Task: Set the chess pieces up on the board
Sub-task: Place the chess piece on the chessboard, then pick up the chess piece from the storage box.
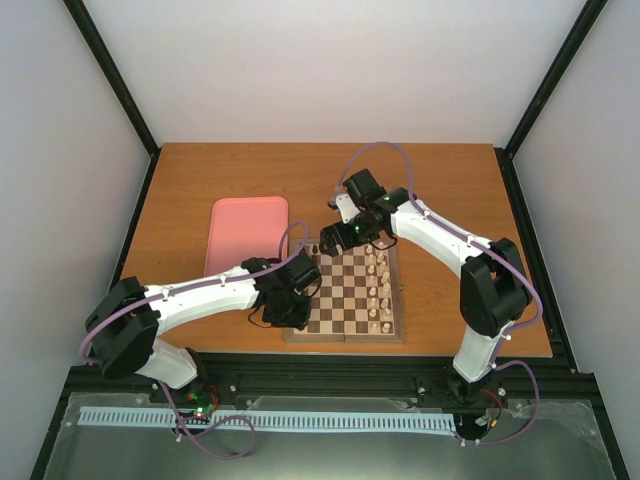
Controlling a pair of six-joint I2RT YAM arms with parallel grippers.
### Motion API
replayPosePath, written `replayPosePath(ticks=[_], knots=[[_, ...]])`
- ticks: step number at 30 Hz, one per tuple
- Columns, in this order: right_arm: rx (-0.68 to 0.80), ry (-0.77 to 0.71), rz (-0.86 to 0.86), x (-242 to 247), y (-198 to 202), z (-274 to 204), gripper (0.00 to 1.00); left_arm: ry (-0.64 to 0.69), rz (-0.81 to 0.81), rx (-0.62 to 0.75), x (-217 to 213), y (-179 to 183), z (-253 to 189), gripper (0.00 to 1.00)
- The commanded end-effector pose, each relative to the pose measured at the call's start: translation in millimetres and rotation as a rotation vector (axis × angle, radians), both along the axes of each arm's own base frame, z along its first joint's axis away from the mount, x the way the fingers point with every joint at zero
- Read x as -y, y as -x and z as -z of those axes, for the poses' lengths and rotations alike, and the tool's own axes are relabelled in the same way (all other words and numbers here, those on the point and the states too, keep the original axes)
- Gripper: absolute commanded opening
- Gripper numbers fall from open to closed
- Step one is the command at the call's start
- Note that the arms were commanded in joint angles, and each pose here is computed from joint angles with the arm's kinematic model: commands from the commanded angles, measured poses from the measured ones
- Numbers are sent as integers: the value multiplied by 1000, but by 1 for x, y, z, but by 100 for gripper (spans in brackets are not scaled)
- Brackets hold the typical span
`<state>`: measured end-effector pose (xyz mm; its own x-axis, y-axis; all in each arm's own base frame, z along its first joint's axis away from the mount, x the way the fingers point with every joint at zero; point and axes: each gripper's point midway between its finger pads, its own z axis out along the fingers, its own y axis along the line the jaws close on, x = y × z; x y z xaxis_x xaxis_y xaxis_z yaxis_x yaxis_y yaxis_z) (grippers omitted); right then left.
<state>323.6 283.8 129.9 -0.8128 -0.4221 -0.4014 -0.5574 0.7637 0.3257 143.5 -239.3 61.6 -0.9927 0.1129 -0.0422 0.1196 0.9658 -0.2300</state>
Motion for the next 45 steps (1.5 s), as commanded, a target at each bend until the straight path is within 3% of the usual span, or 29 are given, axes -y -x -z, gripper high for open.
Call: replayPosePath(ticks=[1,16,19,21,25,30,36,45], knots=[[7,-11,4,1,-1,-3,100,29,13,26,5,0,-10,34],[35,-2,26,3,-8,-15,100,51,32,110,-2,-6,-53,50],[46,19,43,6,-12,-19,100,19,13,181,-19,-10,-79,66],[68,17,47,2,-17,-29,100,-21,-15,236,-39,-14,-97,84],[108,3,30,-13,-24,-52,100,-23,-120,319,-79,-25,-136,98],[127,2,-28,-49,-23,-70,100,-94,-252,427,-135,-51,-176,100],[107,-4,-159,-118,5,-72,100,-191,-381,488,-189,-84,-193,100],[18,-18,-271,-187,42,-40,86,-76,-562,511,-230,-127,-192,100]])
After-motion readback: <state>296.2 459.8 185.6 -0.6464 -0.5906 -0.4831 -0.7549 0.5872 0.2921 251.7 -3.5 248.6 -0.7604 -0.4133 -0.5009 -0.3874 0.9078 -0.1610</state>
